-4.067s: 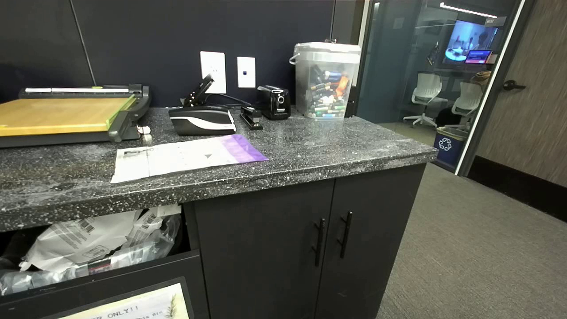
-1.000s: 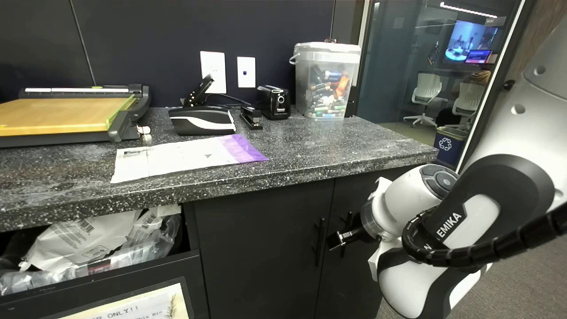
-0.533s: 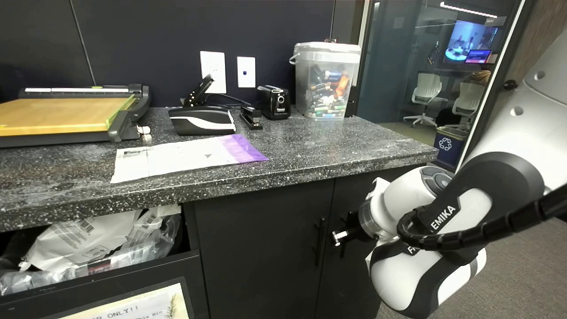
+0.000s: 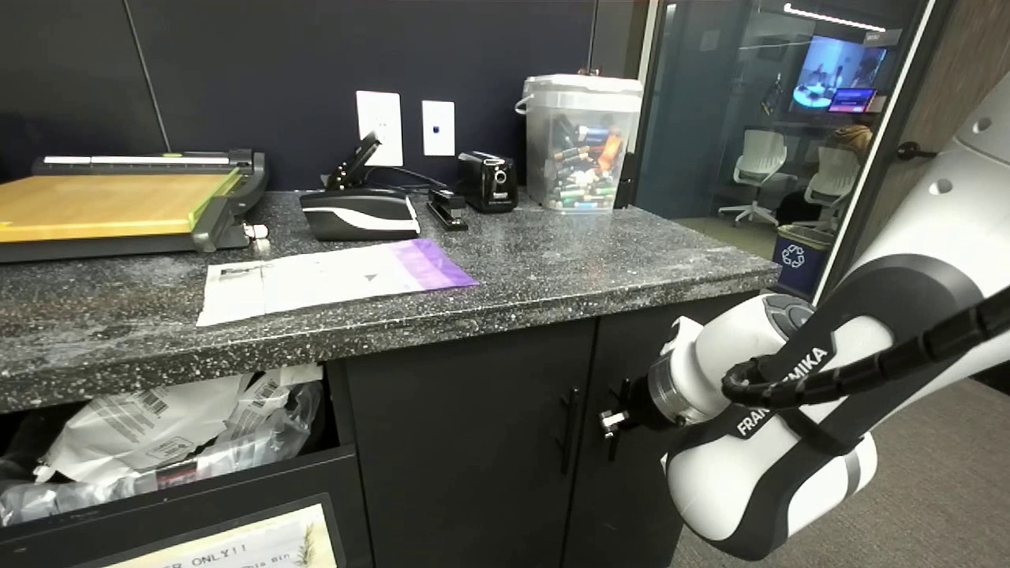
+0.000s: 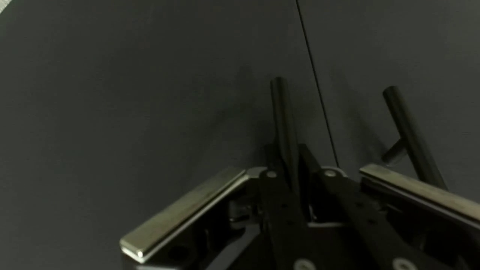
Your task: Open the right door of the cabinet
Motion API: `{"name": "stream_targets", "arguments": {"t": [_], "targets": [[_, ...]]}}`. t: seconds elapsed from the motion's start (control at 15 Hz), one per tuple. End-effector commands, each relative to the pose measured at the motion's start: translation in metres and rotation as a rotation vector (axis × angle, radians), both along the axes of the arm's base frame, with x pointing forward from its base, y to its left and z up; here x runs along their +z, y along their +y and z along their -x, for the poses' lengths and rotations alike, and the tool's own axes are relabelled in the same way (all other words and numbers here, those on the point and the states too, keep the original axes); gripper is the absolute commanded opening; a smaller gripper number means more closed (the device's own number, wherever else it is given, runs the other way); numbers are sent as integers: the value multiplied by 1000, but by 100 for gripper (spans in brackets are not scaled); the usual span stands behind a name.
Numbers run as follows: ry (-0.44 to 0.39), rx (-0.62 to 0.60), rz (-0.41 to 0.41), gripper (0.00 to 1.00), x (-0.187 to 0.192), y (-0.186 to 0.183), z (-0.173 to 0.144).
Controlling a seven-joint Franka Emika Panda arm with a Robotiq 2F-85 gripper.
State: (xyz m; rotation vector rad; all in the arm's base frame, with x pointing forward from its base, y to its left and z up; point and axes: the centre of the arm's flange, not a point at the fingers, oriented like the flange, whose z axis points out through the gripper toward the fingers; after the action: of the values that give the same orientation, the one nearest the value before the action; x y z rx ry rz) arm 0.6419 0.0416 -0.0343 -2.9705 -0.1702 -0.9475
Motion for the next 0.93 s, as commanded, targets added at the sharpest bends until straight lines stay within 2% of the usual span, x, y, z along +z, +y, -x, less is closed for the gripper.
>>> {"name": "stream_targets", "arguments": {"t": [0.0,0.2,0.6,0.87], "targets": [[100,8,-106,4,47,-17,45],[203,30,-138,4,62,-27,70],[314,45,-83,4,70,-42,109],[314,26,-96,4,75,-58,128]]}}
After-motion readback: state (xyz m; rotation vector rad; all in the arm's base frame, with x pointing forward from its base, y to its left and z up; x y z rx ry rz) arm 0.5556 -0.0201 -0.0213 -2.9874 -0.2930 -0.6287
